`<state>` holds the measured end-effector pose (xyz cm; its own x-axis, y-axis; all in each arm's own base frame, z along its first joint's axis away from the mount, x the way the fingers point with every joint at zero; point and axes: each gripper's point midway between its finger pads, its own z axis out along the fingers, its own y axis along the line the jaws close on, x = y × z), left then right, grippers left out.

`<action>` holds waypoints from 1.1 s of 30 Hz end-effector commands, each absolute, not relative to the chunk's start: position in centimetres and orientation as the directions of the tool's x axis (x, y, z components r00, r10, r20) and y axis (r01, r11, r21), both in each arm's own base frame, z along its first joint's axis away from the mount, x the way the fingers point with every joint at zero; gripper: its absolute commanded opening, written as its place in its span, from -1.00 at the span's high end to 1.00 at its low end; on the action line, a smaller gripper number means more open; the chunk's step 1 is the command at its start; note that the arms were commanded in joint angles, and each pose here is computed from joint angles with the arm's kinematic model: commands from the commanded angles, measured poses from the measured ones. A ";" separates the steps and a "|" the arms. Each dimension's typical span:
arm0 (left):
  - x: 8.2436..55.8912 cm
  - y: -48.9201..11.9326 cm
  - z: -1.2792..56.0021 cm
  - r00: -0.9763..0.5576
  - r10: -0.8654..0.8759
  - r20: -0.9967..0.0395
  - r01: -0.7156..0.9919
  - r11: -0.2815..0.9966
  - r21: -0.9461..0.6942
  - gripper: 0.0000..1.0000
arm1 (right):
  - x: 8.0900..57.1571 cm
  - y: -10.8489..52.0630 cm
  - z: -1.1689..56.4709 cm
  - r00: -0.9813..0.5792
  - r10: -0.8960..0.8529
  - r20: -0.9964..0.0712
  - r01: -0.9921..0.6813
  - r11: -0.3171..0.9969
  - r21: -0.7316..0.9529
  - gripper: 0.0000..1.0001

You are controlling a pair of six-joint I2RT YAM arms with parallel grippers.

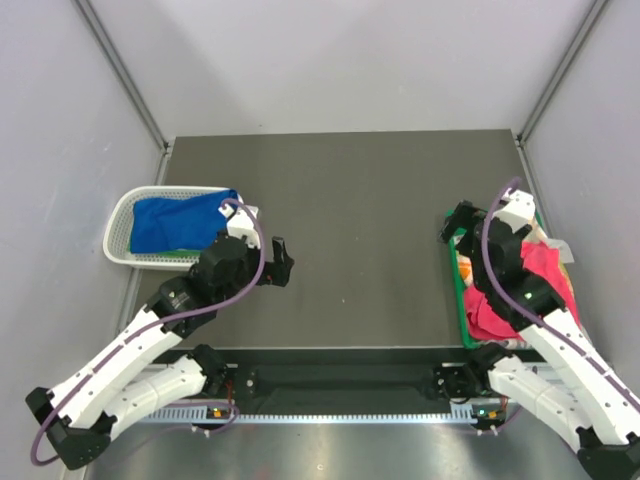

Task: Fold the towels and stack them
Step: Grab crumpled towel

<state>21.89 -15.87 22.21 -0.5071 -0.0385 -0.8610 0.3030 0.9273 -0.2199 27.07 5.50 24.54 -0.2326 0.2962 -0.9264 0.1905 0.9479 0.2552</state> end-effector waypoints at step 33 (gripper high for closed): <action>21.0 -16.7 20.2 -0.574 -0.011 -0.819 0.326 0.914 -0.242 -0.98 | 22.2 -12.6 7.4 -0.253 0.631 -0.733 0.937 0.349 -0.022 -0.63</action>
